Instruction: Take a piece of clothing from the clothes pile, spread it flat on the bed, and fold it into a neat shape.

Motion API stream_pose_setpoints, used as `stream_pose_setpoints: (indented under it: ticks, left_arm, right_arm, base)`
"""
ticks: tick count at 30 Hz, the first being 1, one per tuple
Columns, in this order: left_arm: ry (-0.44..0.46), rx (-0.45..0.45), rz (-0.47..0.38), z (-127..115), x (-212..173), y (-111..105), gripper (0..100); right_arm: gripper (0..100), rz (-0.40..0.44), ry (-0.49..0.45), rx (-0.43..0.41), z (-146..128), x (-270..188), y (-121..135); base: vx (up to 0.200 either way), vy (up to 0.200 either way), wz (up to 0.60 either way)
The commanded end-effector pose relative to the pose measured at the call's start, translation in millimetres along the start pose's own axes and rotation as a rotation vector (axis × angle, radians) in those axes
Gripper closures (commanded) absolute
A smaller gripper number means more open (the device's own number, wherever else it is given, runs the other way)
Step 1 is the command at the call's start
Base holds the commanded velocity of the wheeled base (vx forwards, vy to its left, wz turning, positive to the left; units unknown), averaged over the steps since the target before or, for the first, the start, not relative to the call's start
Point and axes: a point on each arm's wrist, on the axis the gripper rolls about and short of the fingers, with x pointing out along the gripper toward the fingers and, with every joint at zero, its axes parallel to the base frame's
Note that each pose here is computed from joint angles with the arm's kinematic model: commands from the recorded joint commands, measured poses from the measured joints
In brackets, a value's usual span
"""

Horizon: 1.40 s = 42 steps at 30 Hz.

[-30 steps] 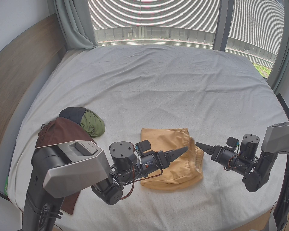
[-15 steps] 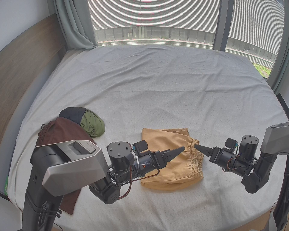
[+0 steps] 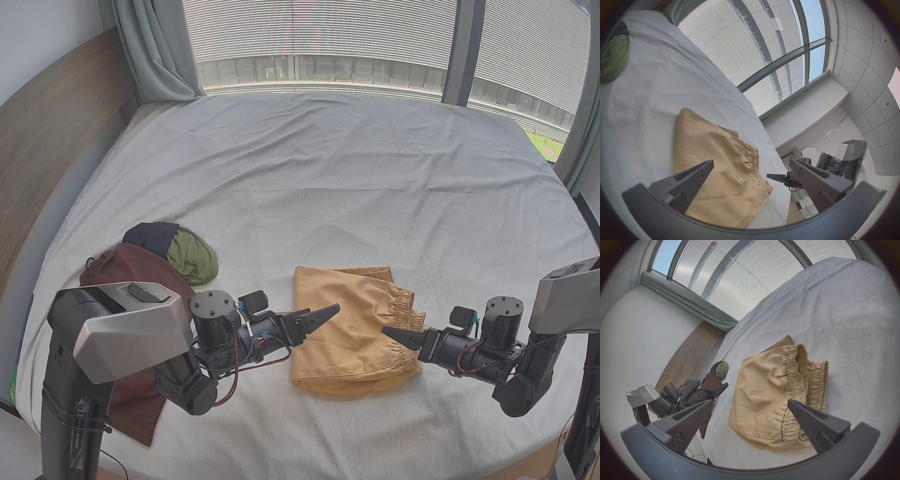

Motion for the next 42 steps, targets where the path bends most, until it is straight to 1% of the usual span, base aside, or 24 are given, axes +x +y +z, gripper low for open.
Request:
stream_pose_setpoints:
  ticks: [1, 6, 9, 12, 15, 16, 17, 21, 23, 27, 30, 37, 40, 42]
  left_arm:
    - [-0.002, 0.003, -0.002, 12, -13, -3, 0]
    - [0.025, -0.001, -0.031, 22, -30, -10, 0]
    - [0.04, -0.007, -0.032, 23, -38, -11, 0]
    - [0.048, -0.015, -0.024, 25, -47, -10, 0]
    - [0.086, -0.032, -0.018, 21, -60, -7, 0]
    - [0.086, -0.032, -0.018, 21, -60, -7, 0]
    - [0.105, -0.021, -0.015, 19, -66, -5, 0]
    - [0.12, 0.036, 0.012, 17, -77, 2, 0]
    - [0.13, 0.05, 0.015, 16, -82, 5, 0]
    - [0.167, 0.1, 0.033, 9, -97, 9, 0]
    - [0.176, 0.119, 0.047, 7, -103, 11, 0]
    - [0.158, 0.13, 0.072, 13, -110, 20, 0]
    - [0.15, 0.137, 0.079, 15, -112, 21, 0]
    - [0.149, 0.176, 0.082, 15, -112, 21, 0]
  right_arm:
    - [0, 0.006, 0.033, 0.001, -9, 4, 2]
    - [0, 0.004, 0.067, 0.007, -19, 9, 1]
    - [0, -0.003, 0.08, 0.01, -22, 10, -2]
    - [0, -0.026, 0.095, 0.018, -27, 12, -9]
    - [0, -0.061, 0.092, 0.02, -30, 13, -13]
    - [0, -0.061, 0.092, 0.02, -30, 13, -13]
    - [0, -0.084, 0.1, 0.023, -35, 14, -17]
    - [0, -0.1, 0.127, 0.03, -42, 13, -19]
    - [0, -0.105, 0.139, 0.031, -45, 12, -21]
    - [0, -0.121, 0.182, 0.003, -55, 12, -25]
    - [0, -0.127, 0.195, 0.001, -59, 13, -27]
    - [0, -0.13, 0.2, 0.001, -61, 16, -30]
    - [0, -0.122, 0.195, -0.003, -60, 15, -27]
    - [0, -0.114, 0.181, -0.013, -55, 12, -23]
  base:
    - [0.0, 0.0, 0.0]
    - [0.0, 0.0, 0.0]
    - [0.0, 0.0, 0.0]
    - [0.0, 0.0, 0.0]
    - [0.0, 0.0, 0.0]
    - [0.0, 0.0, 0.0]
    - [0.0, 0.0, 0.0]
    - [0.0, 0.0, 0.0]
    - [0.0, 0.0, 0.0]
    - [0.0, 0.0, 0.0]
    - [0.0, 0.0, 0.0]
    - [0.0, 0.0, 0.0]
    - [0.0, 0.0, 0.0]
    - [0.0, 0.0, 0.0]
